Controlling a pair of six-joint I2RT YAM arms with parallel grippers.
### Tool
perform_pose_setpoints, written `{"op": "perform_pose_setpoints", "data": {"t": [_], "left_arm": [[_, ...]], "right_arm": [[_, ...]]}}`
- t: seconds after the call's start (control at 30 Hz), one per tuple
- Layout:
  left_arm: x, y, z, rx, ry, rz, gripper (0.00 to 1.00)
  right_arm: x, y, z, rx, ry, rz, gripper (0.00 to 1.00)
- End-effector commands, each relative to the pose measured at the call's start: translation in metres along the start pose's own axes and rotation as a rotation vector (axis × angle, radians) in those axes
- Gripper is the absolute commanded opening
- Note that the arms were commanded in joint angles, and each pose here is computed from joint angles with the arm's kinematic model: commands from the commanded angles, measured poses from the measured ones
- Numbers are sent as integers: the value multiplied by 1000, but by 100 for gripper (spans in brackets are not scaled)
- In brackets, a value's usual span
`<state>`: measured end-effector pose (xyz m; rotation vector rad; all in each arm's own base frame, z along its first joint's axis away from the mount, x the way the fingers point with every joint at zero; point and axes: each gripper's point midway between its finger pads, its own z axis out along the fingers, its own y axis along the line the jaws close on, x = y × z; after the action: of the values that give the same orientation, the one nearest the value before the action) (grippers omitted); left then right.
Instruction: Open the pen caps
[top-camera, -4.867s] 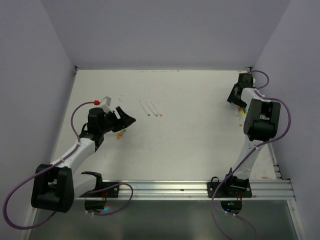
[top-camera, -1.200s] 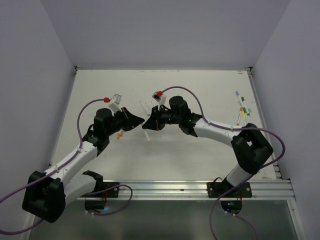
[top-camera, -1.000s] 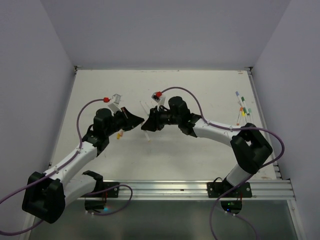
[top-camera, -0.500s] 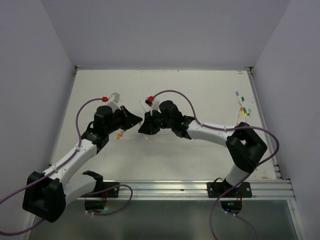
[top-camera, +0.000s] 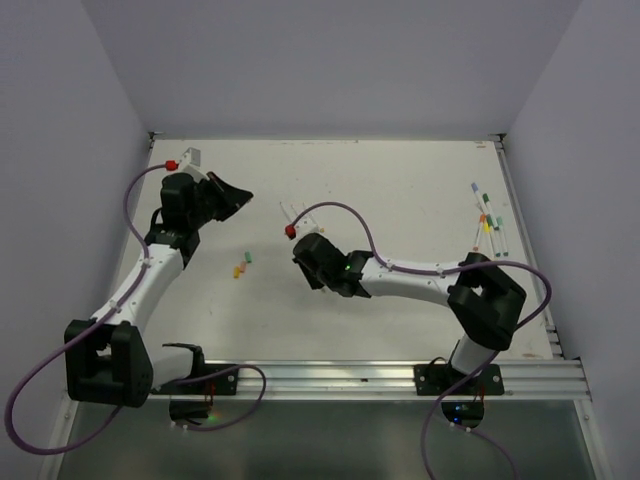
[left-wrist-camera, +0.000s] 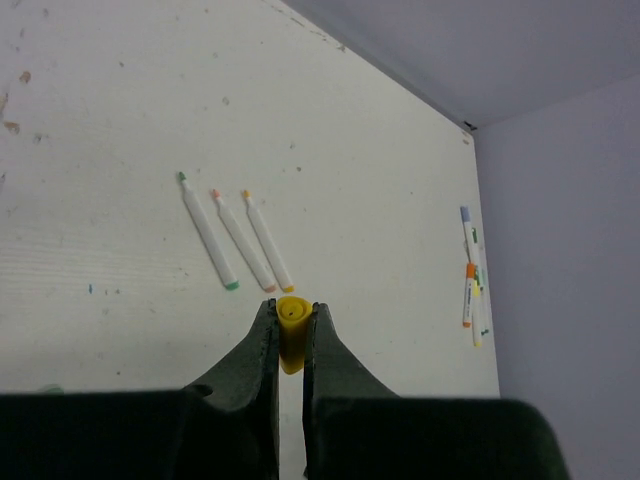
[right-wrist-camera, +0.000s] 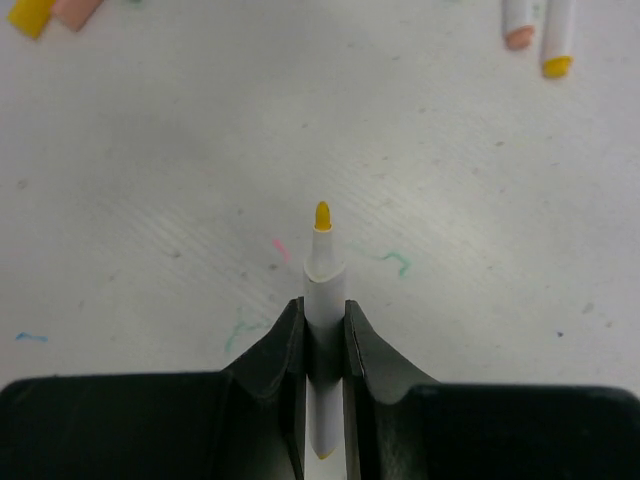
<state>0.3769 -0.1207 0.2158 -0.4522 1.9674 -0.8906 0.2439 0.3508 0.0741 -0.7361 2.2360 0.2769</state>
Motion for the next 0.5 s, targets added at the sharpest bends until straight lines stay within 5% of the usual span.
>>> {"op": "perform_pose_setpoints", "data": {"t": [0.0, 0.3, 0.47], "left_arm": [[3, 12, -14, -56, -17, 81, 0], [63, 115, -55, -402, 50, 146, 0], [79, 136, -54, -472, 109, 136, 0]], "right_arm": [[-43, -50, -3, 86, -50, 85, 0], [-101, -179, 35, 200, -16, 157, 0], [-99, -194, 88, 162, 45, 152, 0]]}}
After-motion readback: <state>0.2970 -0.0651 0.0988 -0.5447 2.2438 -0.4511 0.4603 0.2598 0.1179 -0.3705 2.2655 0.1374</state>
